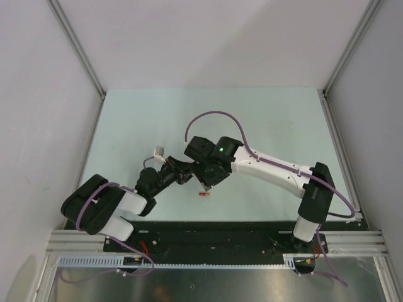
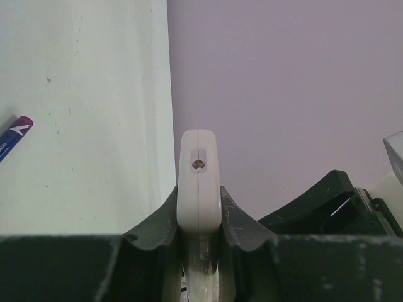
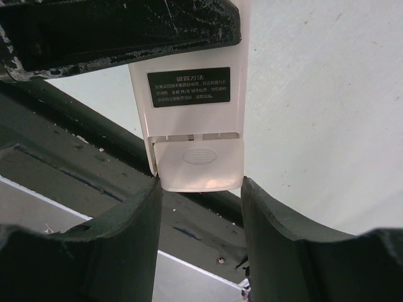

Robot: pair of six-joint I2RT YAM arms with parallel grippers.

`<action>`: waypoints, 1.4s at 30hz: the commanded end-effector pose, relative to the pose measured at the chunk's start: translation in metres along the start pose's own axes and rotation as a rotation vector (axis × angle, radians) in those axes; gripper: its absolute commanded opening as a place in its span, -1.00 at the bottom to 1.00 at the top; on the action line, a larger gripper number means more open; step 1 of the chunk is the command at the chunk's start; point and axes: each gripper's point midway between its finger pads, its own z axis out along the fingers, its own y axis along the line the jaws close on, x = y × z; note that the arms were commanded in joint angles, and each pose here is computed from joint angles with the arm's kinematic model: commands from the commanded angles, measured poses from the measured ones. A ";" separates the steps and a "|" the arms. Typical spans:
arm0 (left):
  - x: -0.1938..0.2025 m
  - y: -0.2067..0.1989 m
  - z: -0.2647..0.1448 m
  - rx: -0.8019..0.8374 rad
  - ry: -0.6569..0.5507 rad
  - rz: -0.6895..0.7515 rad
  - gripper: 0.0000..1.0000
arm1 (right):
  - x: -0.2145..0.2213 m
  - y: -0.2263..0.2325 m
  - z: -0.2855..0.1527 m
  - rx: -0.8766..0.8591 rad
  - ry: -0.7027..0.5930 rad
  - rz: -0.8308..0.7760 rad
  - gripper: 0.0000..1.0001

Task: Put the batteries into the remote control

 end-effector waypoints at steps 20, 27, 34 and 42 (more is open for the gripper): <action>0.003 -0.042 -0.003 0.163 0.003 0.031 -1.00 | -0.018 0.004 -0.006 -0.040 -0.027 0.037 -0.87; 0.004 -0.041 -0.003 0.160 0.004 0.030 -1.00 | -0.019 0.002 -0.008 -0.034 -0.033 0.048 -0.68; 0.003 -0.042 -0.003 0.161 -0.002 0.025 -1.00 | -0.016 -0.002 -0.008 -0.022 -0.023 0.049 -0.53; 0.003 -0.044 -0.003 0.167 0.003 0.026 -1.00 | -0.015 -0.004 -0.007 -0.007 -0.021 0.043 -0.29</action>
